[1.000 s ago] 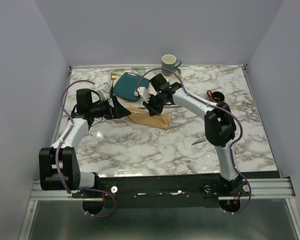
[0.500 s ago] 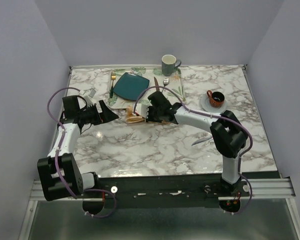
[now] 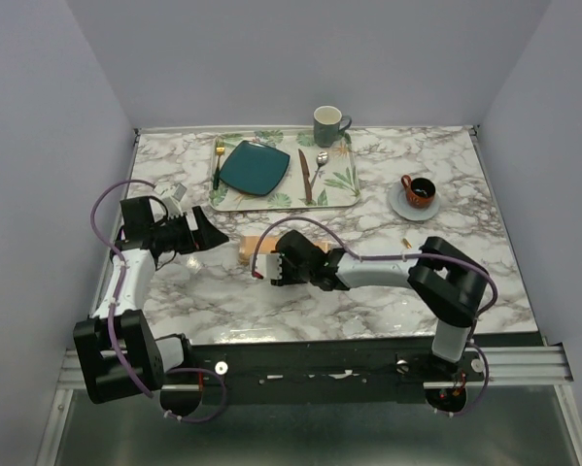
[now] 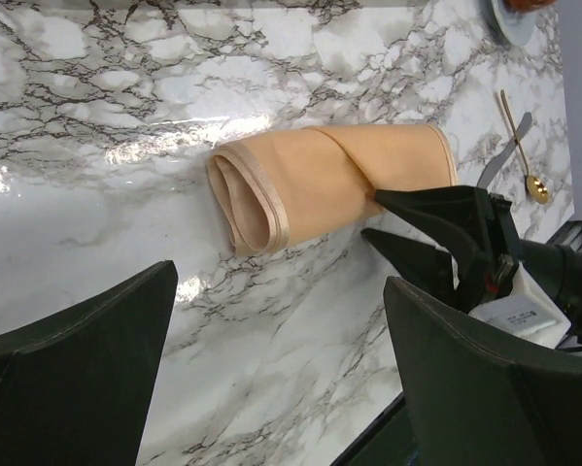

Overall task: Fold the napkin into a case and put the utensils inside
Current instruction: Turn over the smaller rectangle-folded napkin at the center of the board, then smooth out the smaller rectangle-folded napkin at the center of the board.

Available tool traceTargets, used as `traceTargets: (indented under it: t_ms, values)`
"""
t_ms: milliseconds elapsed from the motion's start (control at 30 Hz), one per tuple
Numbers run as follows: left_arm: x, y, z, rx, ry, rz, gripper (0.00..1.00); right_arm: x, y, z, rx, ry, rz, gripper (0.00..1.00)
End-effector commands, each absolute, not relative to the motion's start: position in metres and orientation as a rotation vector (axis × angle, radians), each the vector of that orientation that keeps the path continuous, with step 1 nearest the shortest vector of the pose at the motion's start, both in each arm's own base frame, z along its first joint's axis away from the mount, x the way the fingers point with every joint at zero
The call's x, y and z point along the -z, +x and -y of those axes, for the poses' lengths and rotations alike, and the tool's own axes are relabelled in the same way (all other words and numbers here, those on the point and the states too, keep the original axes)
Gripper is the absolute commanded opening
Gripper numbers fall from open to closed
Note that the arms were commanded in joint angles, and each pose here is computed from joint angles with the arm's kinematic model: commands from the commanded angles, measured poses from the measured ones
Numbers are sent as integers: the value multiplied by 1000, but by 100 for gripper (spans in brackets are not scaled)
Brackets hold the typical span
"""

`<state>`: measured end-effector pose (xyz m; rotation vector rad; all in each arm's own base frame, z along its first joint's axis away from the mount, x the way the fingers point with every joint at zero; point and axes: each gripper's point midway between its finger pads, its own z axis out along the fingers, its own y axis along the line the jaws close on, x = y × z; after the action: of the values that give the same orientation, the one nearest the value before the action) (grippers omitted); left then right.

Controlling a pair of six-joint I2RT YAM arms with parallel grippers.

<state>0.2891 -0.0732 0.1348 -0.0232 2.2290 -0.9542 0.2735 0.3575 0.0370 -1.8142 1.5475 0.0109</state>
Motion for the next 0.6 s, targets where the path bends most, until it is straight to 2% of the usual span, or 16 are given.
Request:
traceTargets:
  t_ms: [0,167,233,267,333,433,467,500,567]
  values:
    - [-131,280,73,954,56,-2255,99,-57,254,-361,-63,-1729,-1619,65]
    - [-139,286,83,1051,107,-2259,99,-107,244,-366,-202,-1679,-1696,79]
    - [-144,289,97,1092,161,-2256,99,-127,245,-355,-279,-1631,-1782,81]
    - [-143,291,102,1113,176,-2260,97,-129,238,-353,-358,-1637,-1815,81]
    - [-147,293,118,1166,210,-2255,87,-135,245,-331,-446,-1556,-1971,81]
    - [-148,302,130,1240,233,-2243,52,-134,241,-311,-681,-1468,-2164,78]
    - [-142,302,137,1290,237,-2253,26,-130,232,-313,-816,-1472,-2201,75]
    - [-141,301,141,1321,243,-2257,16,-125,233,-303,-859,-1424,-2285,74]
    - [-129,300,153,1380,254,-2291,7,-125,225,-306,-1010,-1396,-2326,72]
